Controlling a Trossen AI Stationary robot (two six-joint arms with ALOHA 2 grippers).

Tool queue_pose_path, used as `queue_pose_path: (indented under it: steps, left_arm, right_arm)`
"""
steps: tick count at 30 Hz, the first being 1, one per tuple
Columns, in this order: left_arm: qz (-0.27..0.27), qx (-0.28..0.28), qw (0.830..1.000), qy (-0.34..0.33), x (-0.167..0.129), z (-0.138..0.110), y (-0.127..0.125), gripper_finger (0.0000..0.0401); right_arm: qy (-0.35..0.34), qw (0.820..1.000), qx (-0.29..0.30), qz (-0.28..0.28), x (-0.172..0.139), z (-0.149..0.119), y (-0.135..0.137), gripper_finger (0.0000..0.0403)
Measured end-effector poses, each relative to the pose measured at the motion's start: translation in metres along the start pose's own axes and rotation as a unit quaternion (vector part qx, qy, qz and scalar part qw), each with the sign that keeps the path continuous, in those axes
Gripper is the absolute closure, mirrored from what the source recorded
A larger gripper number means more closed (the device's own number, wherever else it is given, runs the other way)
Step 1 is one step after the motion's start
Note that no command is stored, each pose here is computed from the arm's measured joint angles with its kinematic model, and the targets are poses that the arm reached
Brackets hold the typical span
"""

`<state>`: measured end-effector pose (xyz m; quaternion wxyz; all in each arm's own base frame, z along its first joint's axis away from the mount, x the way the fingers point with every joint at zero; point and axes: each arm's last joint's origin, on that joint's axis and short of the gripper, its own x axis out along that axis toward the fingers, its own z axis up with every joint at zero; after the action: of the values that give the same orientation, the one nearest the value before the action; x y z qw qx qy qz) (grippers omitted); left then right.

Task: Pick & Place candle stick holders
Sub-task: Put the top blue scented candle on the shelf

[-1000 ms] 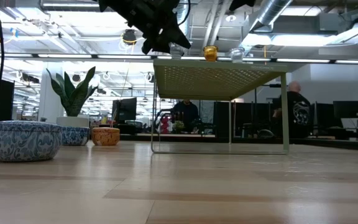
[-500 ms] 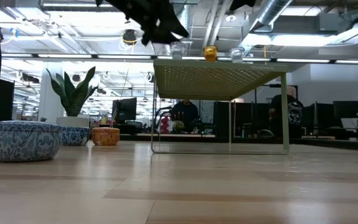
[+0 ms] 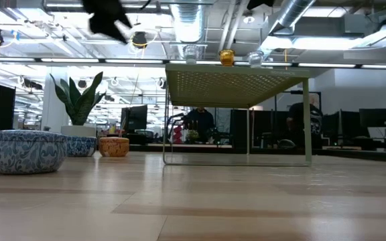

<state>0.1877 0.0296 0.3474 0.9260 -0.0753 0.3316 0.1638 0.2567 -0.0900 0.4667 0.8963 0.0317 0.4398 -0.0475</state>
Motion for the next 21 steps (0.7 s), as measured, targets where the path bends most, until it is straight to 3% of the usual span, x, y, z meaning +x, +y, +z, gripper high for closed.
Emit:
queue_pose_path:
  steps: [7, 13, 21]
  left_arm:
    - [0.007, -0.033, 0.995, 0.097, 0.032, -0.060, -0.001, 0.0085]
    - [0.026, -0.059, 0.989, 0.130, 0.055, -0.102, 0.004, 0.0065]
    - [0.028, -0.052, 0.995, 0.077, 0.057, -0.140, 0.012, 0.0052]
  right_arm:
    - [-0.002, 1.000, -0.002, 0.000, 0.000, 0.000, 0.000, 0.0146]
    - [-0.002, 1.000, -0.001, 0.000, 0.000, 0.000, 0.000, 0.0146]
    - [-0.002, 1.000, -0.001, 0.000, 0.000, 0.000, 0.000, 0.0146]
